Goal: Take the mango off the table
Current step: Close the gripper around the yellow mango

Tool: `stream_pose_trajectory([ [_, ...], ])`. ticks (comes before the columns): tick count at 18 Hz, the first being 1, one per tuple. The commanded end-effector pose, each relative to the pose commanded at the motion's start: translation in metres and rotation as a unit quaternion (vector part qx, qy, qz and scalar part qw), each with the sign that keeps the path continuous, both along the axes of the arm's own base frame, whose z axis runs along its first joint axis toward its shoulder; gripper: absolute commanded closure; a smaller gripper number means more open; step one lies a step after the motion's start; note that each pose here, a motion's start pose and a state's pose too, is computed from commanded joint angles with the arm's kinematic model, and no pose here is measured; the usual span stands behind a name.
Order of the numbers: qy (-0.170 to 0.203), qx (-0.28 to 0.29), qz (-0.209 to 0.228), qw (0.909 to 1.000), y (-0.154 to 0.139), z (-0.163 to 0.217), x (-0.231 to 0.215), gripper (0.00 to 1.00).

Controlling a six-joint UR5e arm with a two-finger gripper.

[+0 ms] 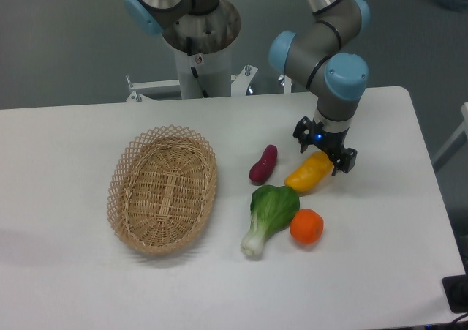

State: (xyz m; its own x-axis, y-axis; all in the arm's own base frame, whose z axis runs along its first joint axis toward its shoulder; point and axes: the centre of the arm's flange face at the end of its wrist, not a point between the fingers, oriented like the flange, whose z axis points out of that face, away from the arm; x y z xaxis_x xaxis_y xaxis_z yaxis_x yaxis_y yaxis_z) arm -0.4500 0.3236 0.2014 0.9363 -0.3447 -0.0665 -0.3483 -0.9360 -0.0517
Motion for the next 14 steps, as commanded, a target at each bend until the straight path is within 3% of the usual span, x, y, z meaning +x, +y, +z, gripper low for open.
stream_pose_trajectory([
  [1, 0.000, 0.000, 0.001, 1.0000, -0.001, 0.000, 0.000, 0.05],
  [5, 0.004, 0.001, 0.002, 1.0000, -0.001, 0.003, -0.001, 0.49],
  [14, 0.022, 0.008, -0.001, 0.9997, -0.004, 0.021, -0.013, 0.52],
])
